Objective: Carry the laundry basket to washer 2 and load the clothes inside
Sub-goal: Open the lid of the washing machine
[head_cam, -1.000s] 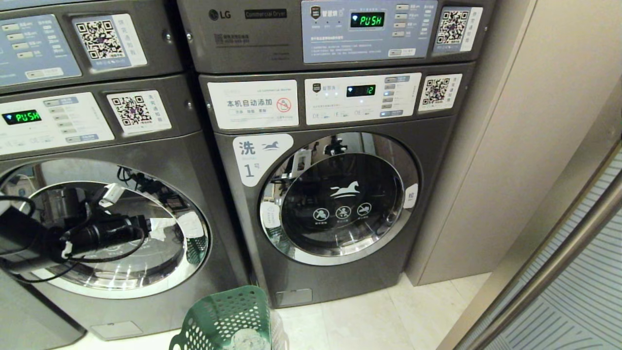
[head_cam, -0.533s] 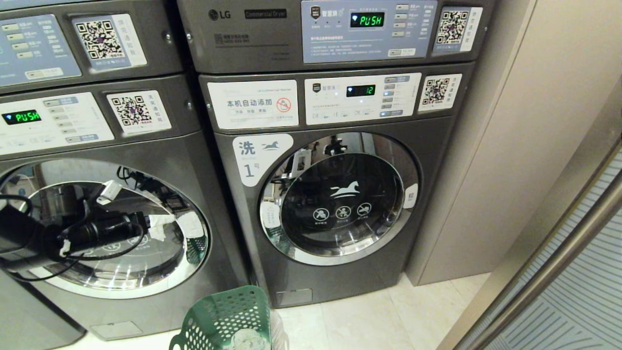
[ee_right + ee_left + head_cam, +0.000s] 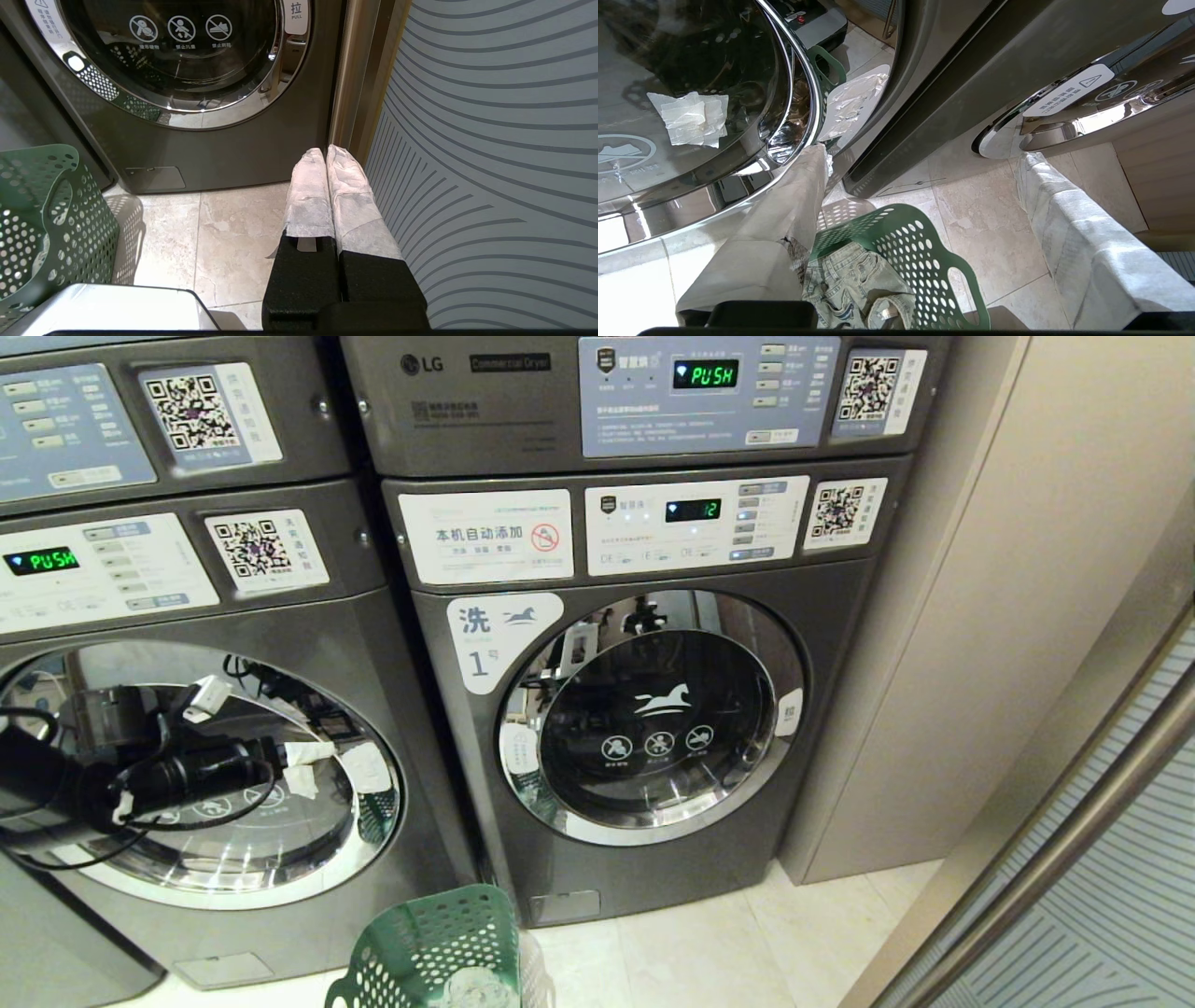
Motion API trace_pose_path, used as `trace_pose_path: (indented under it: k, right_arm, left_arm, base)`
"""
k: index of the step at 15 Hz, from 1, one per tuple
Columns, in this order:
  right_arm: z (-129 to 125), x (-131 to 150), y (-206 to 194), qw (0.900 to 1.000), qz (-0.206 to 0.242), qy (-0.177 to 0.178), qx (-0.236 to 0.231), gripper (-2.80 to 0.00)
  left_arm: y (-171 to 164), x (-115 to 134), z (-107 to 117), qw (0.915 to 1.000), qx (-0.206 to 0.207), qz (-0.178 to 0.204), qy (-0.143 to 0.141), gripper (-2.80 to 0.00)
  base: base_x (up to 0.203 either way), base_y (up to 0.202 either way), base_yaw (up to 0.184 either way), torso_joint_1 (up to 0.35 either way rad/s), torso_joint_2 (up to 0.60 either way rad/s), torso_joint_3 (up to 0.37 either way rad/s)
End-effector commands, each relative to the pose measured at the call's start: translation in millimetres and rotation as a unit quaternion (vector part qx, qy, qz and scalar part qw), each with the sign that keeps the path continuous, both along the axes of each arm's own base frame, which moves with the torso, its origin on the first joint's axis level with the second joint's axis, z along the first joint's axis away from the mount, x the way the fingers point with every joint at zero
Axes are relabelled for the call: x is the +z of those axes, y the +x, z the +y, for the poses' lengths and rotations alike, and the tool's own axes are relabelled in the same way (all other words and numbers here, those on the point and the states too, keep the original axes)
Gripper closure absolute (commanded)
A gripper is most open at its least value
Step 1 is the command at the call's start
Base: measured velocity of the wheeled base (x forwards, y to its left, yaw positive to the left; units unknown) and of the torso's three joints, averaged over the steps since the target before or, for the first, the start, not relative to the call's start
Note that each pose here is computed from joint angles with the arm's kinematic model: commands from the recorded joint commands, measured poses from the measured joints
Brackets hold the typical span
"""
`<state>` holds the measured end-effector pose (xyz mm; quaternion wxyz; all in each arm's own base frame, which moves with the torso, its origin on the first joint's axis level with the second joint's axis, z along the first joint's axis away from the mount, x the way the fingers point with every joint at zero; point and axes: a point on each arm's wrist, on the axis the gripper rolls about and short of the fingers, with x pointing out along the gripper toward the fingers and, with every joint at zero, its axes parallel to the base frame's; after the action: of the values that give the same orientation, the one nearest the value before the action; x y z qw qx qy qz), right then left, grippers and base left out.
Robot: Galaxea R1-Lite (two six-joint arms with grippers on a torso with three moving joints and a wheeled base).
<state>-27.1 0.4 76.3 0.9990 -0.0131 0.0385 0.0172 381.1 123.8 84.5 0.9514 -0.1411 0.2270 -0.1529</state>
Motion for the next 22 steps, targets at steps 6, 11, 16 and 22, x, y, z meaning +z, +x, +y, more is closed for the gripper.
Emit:
trace_pose_path:
  k: [6,11,16,22]
  right_arm:
    - [0.0,0.0,0.1,1.0,0.001,0.0,0.001,0.0]
    - [0.0,0.0,0.0,1.0,0.0,0.0,-0.001,0.0]
    - [0.0,0.0,0.0,1.0,0.0,0.0,0.0,0.0]
    - [0.0,0.0,0.0,1.0,0.0,0.0,-0.001,0.0]
  left_arm:
    - [-4.6,3.0,-0.2,1.0,0.002,0.0,-0.004,-2.8]
    - [-4.7,3.8,-0.2,1.0,0.002,-0.001,-0.004,-2.8]
    - [-3.1,3.8,1.0,0.9999,0.002,-0.012,-0.001,-2.8]
    - [3.5,10.0,3.5,0.9983,0.015,-0.056,-0.011,-2.8]
  base:
    - [0.0,0.0,0.0,0.0,0.0,0.0]
    - [0.0,0.0,0.0,0.0,0.0,0.0]
    - [0.0,0.0,0.0,-0.127,0.26,0.13]
    - [0.0,0.0,0.0,-0.225,0.43,0.2]
